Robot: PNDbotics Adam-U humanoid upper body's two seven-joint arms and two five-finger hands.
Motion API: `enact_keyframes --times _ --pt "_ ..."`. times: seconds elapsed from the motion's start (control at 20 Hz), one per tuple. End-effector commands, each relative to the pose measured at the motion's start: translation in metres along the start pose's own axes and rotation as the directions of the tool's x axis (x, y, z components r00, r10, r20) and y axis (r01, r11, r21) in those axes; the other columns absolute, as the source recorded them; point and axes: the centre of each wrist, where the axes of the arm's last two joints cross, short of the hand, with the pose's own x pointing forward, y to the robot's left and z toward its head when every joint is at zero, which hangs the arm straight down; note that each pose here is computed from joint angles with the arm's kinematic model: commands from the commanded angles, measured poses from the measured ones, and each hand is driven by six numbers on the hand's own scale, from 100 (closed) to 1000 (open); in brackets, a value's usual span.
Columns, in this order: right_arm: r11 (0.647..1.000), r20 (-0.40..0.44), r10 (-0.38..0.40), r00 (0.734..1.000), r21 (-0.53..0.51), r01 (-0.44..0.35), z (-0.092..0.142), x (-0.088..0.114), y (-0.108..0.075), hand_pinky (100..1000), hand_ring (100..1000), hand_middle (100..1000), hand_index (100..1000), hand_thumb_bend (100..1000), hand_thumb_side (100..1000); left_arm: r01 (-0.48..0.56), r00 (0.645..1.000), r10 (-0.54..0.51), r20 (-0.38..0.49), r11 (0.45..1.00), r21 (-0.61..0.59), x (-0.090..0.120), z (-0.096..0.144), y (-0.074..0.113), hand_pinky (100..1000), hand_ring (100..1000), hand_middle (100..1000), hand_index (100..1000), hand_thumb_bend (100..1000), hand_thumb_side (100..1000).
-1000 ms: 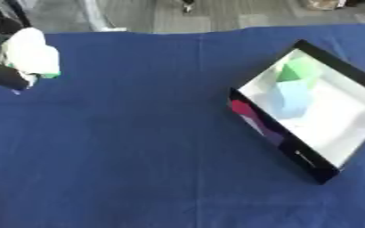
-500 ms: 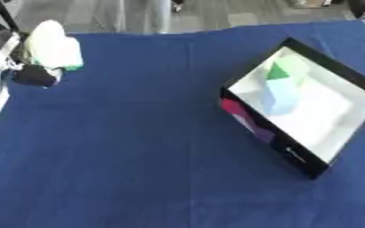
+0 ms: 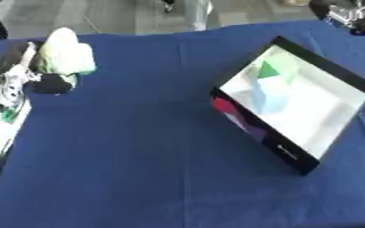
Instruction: Pick up the objects with one hand, pass them to the other hand, and then place them into the box on the other side of the table.
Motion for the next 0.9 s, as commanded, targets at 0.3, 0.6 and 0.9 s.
enact_keyframes --times 0.3,0.6,0.9 --pt "0.993 0.044 0.063 0.997 0.101 -0.067 -0.014 0.01 0.01 1000 1000 922 990 309 213 -0.004 0.997 -0.003 0.073 0.996 0.089 0.017 0.0 -0.007 784 733 570 591 100 100" --pt "0.981 0.052 0.09 0.995 0.169 -0.098 -0.02 0.01 0.019 1000 1000 924 991 326 221 -0.044 0.991 0.029 0.134 0.992 0.117 0.026 0.002 -0.021 780 730 563 590 100 114" --pt "0.967 0.062 0.12 0.991 0.217 -0.131 -0.026 0.011 0.026 1000 1000 924 990 341 227 -0.078 0.98 0.051 0.191 0.988 0.135 0.035 0.002 -0.034 780 731 560 590 100 119"
